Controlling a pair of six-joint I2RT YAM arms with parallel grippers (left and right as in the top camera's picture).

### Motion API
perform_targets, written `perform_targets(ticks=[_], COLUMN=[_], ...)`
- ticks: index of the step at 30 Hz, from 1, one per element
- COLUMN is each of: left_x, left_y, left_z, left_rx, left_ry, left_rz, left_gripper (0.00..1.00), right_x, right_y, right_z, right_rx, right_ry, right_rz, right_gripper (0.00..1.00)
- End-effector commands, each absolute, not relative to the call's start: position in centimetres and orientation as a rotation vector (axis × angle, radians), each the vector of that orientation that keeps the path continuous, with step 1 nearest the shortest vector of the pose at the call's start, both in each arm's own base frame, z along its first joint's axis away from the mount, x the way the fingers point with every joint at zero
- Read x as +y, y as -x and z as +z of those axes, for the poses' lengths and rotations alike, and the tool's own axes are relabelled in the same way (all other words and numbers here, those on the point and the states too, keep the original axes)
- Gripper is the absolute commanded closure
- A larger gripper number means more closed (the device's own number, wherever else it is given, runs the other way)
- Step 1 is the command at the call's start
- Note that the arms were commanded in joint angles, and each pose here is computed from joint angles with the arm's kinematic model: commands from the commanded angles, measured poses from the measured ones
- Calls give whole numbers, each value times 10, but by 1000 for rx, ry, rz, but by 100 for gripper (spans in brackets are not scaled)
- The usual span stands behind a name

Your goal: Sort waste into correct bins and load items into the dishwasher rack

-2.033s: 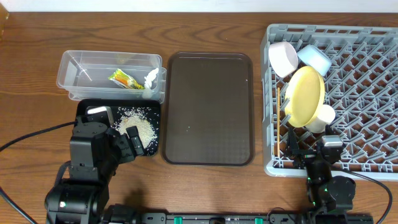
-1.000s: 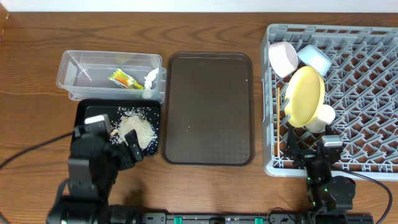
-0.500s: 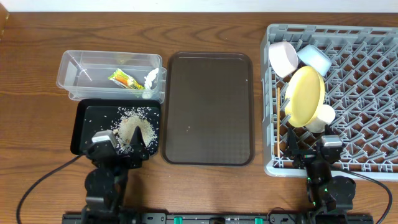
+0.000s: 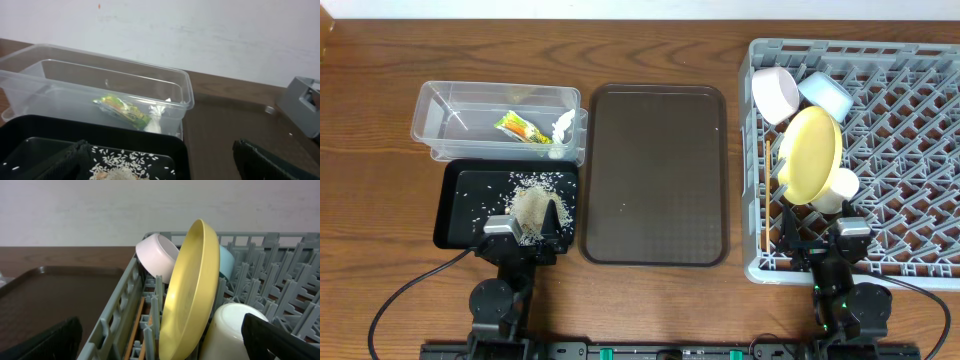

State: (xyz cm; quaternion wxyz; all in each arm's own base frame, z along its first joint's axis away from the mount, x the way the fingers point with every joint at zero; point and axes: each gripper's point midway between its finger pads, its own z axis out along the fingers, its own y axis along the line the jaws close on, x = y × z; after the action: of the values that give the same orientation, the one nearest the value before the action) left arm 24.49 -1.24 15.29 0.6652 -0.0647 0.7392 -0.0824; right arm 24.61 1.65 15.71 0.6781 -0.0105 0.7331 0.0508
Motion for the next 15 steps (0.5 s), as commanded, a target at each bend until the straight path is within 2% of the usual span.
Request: perform_targets(ticks=[1,15], left_x=[-13,-13], left_y=[-244,-244], left_z=[137,137], left_rx=[1723,1724], left_ry=[135,135], left_rz=[-174,-174], left_gripper=[7,7], right_x=[15,15], right_y=[-246,-246], right_z=[157,157], right_rx=[1643,1643], right_ry=[32,32], right_rz=[99,99], right_gripper=[1,1])
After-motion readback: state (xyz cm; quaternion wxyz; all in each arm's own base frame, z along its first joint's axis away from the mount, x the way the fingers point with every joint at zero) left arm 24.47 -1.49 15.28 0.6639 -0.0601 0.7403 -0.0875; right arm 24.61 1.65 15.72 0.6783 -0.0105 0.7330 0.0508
